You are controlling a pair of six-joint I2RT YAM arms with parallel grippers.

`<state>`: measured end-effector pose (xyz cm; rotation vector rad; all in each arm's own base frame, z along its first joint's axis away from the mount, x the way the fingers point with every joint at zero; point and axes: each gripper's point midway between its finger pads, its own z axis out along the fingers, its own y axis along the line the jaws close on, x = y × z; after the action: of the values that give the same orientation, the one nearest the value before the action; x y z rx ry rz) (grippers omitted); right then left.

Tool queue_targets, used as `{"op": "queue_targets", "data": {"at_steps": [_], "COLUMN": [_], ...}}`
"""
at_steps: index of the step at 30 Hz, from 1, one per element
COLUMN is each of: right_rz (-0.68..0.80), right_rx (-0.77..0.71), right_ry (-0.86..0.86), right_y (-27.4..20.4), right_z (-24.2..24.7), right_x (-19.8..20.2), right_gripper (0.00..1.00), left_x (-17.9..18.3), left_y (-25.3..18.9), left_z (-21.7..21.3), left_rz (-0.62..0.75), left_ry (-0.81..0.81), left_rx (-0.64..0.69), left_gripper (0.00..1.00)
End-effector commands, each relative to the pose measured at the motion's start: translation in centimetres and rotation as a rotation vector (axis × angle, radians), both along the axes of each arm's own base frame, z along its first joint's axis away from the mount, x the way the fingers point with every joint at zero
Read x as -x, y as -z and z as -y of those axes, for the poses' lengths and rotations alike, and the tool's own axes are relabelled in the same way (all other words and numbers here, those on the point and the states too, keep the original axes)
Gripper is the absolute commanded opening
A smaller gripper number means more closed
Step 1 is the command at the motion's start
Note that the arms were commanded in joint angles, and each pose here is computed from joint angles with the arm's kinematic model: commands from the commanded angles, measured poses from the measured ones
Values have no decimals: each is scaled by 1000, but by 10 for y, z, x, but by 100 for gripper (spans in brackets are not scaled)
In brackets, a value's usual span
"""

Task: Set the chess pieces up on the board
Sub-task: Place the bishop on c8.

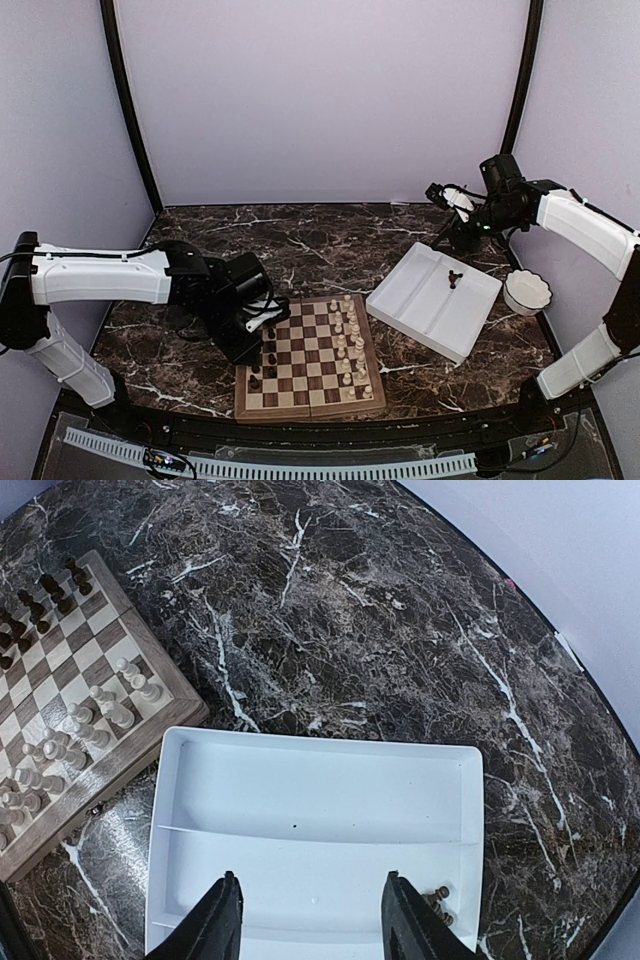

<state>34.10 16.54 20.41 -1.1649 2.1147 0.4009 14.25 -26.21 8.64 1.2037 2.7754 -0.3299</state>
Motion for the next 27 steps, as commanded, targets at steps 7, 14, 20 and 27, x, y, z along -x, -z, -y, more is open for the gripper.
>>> {"op": "queue_targets", "data": {"at_steps": [7,14,20,27], "right_rz": [15,13,12,11], "right_rx": [-3,-4,-4,-6], "right_ry": [-9,-8,-10,-11], "right_y": [-1,1,2,3], "right_z": [-1,0,-1,-1], "right_x": [0,0,1,1], "right_gripper": [49,49,50,50], "left_x": [7,6,6,5], "left_y": [10,12,15,15], "left_z": [-2,-2,-4,-7], "left_rz": [-29,-26,-25,-16], "left_ry": [9,15,19,15], "left_rx": [-17,-31,-55,-76], "left_gripper": [3,3,4,3]}}
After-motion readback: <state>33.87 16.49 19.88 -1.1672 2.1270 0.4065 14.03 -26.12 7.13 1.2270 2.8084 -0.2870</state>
